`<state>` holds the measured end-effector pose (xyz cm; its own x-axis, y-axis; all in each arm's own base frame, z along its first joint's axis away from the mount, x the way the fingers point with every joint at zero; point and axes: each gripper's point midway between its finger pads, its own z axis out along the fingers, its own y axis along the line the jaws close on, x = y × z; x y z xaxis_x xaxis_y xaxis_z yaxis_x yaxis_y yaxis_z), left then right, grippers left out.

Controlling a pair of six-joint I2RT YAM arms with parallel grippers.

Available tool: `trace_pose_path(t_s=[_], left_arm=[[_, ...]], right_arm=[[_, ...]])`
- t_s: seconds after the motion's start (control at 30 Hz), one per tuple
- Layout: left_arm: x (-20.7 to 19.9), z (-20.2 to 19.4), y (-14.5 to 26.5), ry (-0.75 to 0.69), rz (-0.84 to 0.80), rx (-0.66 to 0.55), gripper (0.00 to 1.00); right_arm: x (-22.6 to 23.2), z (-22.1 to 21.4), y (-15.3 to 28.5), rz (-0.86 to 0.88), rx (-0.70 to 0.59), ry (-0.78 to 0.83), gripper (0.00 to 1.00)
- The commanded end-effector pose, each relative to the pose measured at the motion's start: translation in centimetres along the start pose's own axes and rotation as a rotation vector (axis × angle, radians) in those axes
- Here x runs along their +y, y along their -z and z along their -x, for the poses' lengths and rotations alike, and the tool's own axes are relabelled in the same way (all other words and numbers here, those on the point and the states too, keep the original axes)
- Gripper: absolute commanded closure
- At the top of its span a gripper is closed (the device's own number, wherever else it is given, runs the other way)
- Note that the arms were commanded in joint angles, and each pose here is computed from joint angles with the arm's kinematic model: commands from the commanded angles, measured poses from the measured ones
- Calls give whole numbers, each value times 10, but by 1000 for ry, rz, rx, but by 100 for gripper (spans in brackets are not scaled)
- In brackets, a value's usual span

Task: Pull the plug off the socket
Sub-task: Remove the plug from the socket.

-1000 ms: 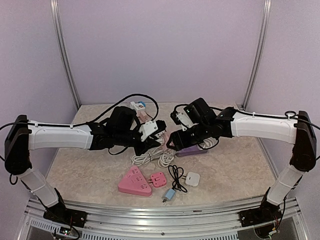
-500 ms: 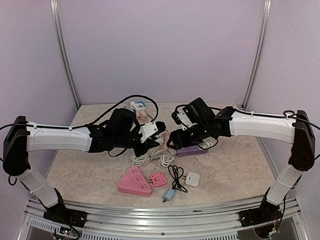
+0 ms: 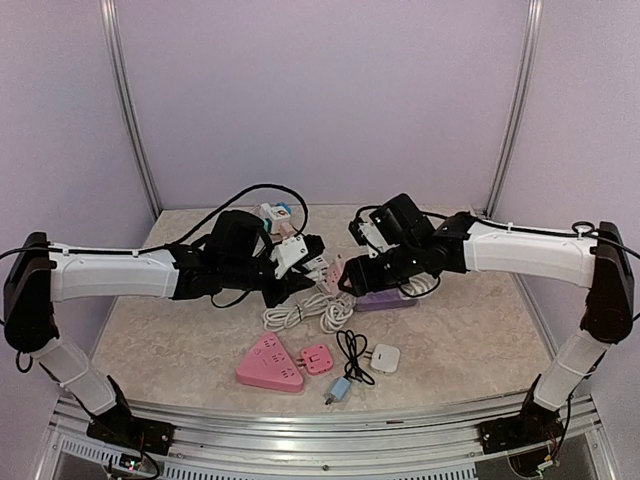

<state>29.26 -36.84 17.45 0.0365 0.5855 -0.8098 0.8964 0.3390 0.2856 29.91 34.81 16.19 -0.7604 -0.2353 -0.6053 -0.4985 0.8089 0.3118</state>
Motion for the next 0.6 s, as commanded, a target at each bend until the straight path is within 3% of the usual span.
trace_pose_path(t_s=[0.0, 0.3, 0.57], left_arm=[[17, 14, 16, 62, -15, -46, 100], [39, -10, -5, 239, -51, 67, 100], [30, -22, -20, 362, -214, 121, 100]], right_arm=[[-24, 38, 36, -83, -169, -37, 100], [-36, 40, 58, -108, -238, -69, 100], [-36, 40, 55, -104, -236, -71, 100]])
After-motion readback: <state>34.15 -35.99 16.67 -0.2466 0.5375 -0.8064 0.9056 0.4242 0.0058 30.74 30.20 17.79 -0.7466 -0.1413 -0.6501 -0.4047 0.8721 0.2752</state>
